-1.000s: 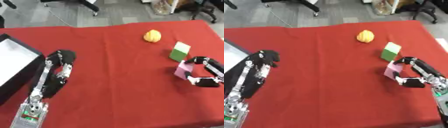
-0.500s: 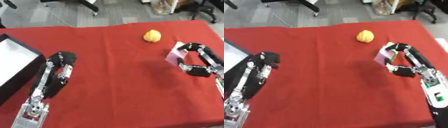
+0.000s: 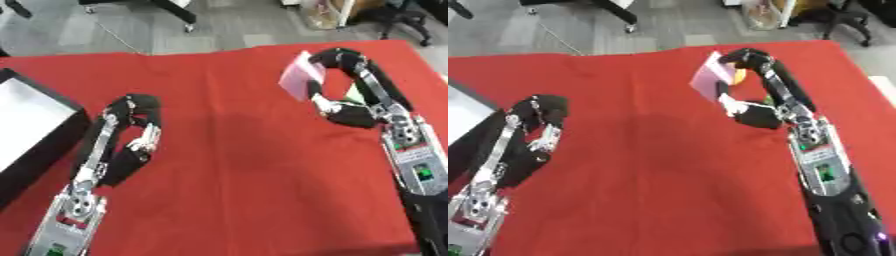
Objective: Pick up the objects with one hand, pass them to the other hand, and then place them into the box on the other side of the table.
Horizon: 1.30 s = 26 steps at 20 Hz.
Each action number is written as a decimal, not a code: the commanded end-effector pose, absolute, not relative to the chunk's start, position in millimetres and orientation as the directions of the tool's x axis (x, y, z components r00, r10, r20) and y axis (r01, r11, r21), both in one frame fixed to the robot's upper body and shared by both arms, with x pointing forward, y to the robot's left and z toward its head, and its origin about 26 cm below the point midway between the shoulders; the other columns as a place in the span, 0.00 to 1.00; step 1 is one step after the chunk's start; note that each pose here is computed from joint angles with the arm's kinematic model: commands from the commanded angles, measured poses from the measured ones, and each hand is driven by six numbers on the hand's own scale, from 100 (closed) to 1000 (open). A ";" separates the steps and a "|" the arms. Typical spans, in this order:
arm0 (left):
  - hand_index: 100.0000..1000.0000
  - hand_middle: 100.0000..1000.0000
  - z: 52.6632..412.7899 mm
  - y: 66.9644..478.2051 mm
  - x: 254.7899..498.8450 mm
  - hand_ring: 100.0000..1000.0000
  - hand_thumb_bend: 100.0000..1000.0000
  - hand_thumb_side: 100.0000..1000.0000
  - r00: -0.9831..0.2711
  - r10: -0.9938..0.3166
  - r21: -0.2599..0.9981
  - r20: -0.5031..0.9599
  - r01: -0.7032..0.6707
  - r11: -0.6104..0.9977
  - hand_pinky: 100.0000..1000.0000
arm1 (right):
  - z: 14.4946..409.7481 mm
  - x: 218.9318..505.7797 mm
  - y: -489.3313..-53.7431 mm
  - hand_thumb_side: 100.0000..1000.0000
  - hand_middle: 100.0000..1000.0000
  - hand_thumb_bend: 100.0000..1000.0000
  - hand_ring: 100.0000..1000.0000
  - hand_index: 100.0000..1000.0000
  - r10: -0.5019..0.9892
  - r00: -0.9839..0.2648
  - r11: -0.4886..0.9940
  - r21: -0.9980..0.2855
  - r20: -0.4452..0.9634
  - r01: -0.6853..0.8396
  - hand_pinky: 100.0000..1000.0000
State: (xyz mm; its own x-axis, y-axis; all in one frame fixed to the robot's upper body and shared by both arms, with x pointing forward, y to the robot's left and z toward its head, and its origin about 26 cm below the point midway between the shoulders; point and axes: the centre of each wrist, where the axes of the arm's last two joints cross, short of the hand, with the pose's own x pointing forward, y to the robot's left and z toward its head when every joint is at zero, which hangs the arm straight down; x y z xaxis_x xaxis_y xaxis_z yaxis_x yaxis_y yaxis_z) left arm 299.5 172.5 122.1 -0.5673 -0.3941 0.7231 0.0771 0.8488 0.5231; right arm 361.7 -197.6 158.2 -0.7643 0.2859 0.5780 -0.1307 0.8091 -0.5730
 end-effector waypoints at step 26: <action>0.84 0.79 170.4 135.0 294.6 0.78 0.36 0.36 -0.751 -0.504 0.658 0.427 -0.124 0.742 0.67 | 175.7 344.7 -128.4 0.24 0.64 0.00 0.81 0.45 -0.017 -0.729 0.817 -0.411 0.684 -0.405 0.81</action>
State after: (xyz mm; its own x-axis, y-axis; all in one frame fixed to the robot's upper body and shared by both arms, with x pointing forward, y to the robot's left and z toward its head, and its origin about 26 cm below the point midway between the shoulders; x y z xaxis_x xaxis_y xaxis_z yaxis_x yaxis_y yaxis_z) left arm 295.0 136.3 164.7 -0.7409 -0.5092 0.4380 -0.1212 0.7428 0.6585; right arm 347.7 -131.3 166.5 -0.7077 0.0076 0.7065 -0.4007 0.8192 -0.4102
